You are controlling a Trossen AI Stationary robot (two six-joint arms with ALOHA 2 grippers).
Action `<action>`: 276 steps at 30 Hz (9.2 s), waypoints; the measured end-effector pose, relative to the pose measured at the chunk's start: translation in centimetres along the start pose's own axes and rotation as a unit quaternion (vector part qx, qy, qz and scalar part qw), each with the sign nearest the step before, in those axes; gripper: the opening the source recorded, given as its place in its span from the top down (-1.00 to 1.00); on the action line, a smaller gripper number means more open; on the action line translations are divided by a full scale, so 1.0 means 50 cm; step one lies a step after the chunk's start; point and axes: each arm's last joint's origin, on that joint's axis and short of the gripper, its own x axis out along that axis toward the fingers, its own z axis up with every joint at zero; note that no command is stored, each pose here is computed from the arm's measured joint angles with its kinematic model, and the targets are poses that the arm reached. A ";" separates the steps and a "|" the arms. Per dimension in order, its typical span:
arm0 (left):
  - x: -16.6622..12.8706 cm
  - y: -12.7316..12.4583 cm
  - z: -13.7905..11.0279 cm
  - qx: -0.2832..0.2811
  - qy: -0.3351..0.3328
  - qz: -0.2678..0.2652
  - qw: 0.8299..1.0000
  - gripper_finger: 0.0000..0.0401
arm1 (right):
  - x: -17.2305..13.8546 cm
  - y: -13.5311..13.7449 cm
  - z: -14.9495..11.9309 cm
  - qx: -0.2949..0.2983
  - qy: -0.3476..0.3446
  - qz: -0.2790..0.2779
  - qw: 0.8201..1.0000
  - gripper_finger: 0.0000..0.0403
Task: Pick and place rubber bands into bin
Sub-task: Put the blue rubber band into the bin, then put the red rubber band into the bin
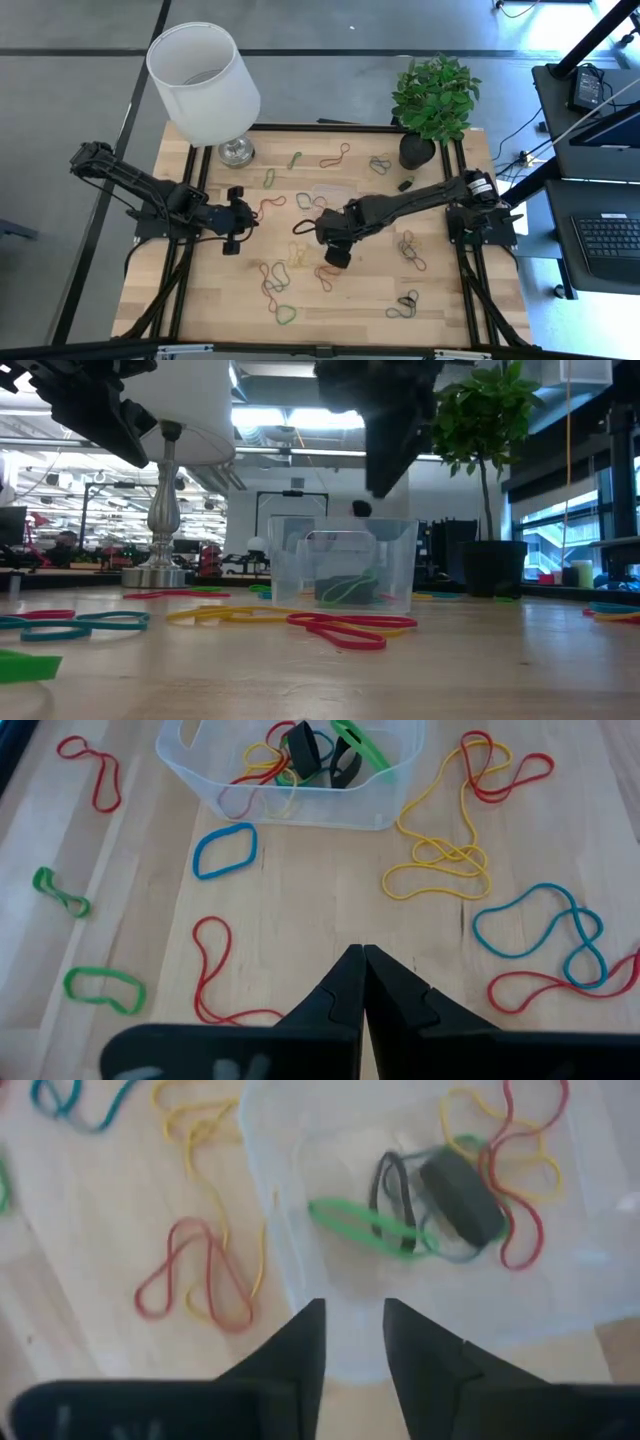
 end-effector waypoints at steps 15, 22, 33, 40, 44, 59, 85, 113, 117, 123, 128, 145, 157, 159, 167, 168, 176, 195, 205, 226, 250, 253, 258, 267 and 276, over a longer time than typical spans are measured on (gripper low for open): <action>0.021 -0.032 0.048 0.020 0.006 -0.066 0.998 0.99 | -0.041 0.012 -0.236 0.012 -0.034 0.074 0.997 0.96; 0.080 -0.074 0.111 0.004 0.049 -0.051 0.998 0.99 | -0.050 -0.072 -0.357 0.044 -0.058 0.125 0.989 0.95; 0.198 -0.126 0.127 -0.038 0.138 -0.031 0.989 0.83 | -0.044 -0.173 -0.442 0.038 -0.116 0.189 0.974 0.96; 0.265 -0.141 0.082 -0.098 0.213 0.001 0.972 0.53 | -0.024 -0.195 -0.463 0.013 -0.127 0.187 0.974 0.95; 0.294 -0.149 0.061 -0.114 0.252 -0.005 0.961 0.47 | -0.019 -0.197 -0.465 0.011 -0.127 0.187 0.974 0.94; 0.311 -0.154 0.052 -0.128 0.279 0.001 0.952 0.89 | -0.020 -0.196 -0.464 -0.027 -0.138 0.186 0.972 0.94; 0.292 -0.184 0.073 -0.146 0.282 0.002 0.948 0.61 | -0.021 -0.195 -0.463 -0.034 -0.146 0.184 0.972 0.94; 0.281 -0.206 0.054 -0.172 0.260 0.067 0.948 0.99 | -0.023 -0.192 -0.456 -0.025 -0.176 0.178 0.968 0.94; 0.254 -0.206 0.096 -0.167 0.243 0.072 0.953 0.99 | -0.023 -0.192 -0.455 -0.025 -0.177 0.179 0.968 0.94; 0.214 -0.209 0.162 -0.142 0.206 0.074 0.965 0.99 | -0.024 -0.191 -0.454 -0.024 -0.179 0.182 0.967 0.94; 0.169 -0.207 0.223 -0.110 0.165 0.082 0.977 0.99 | -0.024 -0.189 -0.453 -0.024 -0.180 0.183 0.966 0.94; 0.102 -0.080 0.420 0.007 0.029 0.140 0.990 0.99 | -0.027 -0.177 -0.439 0.008 -0.221 0.194 0.956 0.94; 0.162 0.001 0.450 0.048 0.040 0.084 0.995 0.99 | -0.011 -0.172 -0.436 0.058 -0.211 0.178 0.959 0.94; 0.180 -0.003 0.446 0.053 0.052 0.081 0.994 0.99 | -0.006 -0.169 -0.434 0.058 -0.209 0.175 0.960 0.94; 0.287 -0.027 0.400 0.072 0.149 0.055 0.985 0.99 | 0.008 -0.164 -0.434 0.053 -0.198 0.160 0.966 0.94; 0.301 -0.029 0.395 0.071 0.158 0.049 0.984 0.99 | 0.010 -0.163 -0.433 0.053 -0.198 0.160 0.966 0.94; 0.388 -0.053 0.350 0.047 0.223 0.016 0.973 0.99 | 0.013 -0.161 -0.433 0.050 -0.195 0.157 0.967 0.94; 0.398 -0.067 0.342 -0.045 0.218 0.072 0.972 0.52 | 0.013 -0.161 -0.433 0.037 -0.195 0.155 0.968 0.94; 0.259 -0.070 0.397 -0.113 0.131 0.078 0.982 0.48 | 0.013 -0.161 -0.433 0.037 -0.195 0.155 0.968 0.94; 0.126 -0.240 0.314 -0.342 0.160 0.138 0.915 0.97 | 0.015 -0.163 -0.435 0.021 -0.193 0.147 0.970 0.94; 0.242 -0.249 0.095 -0.625 0.252 0.254 0.694 0.31 | 0.013 -0.162 -0.434 0.025 -0.197 0.152 0.968 0.94; 0.260 -0.243 0.066 -0.638 0.262 0.253 0.679 0.33 | 0.013 -0.161 -0.433 0.026 -0.198 0.153 0.968 0.94; 0.275 -0.239 0.031 -0.648 0.279 0.242 0.666 0.38 | 0.013 -0.161 -0.433 0.027 -0.199 0.155 0.967 0.94; 0.277 -0.237 0.011 -0.615 0.294 0.235 0.693 0.88 | 0.011 -0.159 -0.431 0.040 -0.202 0.161 0.965 0.94; 0.246 -0.237 0.038 -0.595 0.279 0.232 0.717 0.99 | 0.011 -0.159 -0.431 0.039 -0.202 0.161 0.965 0.94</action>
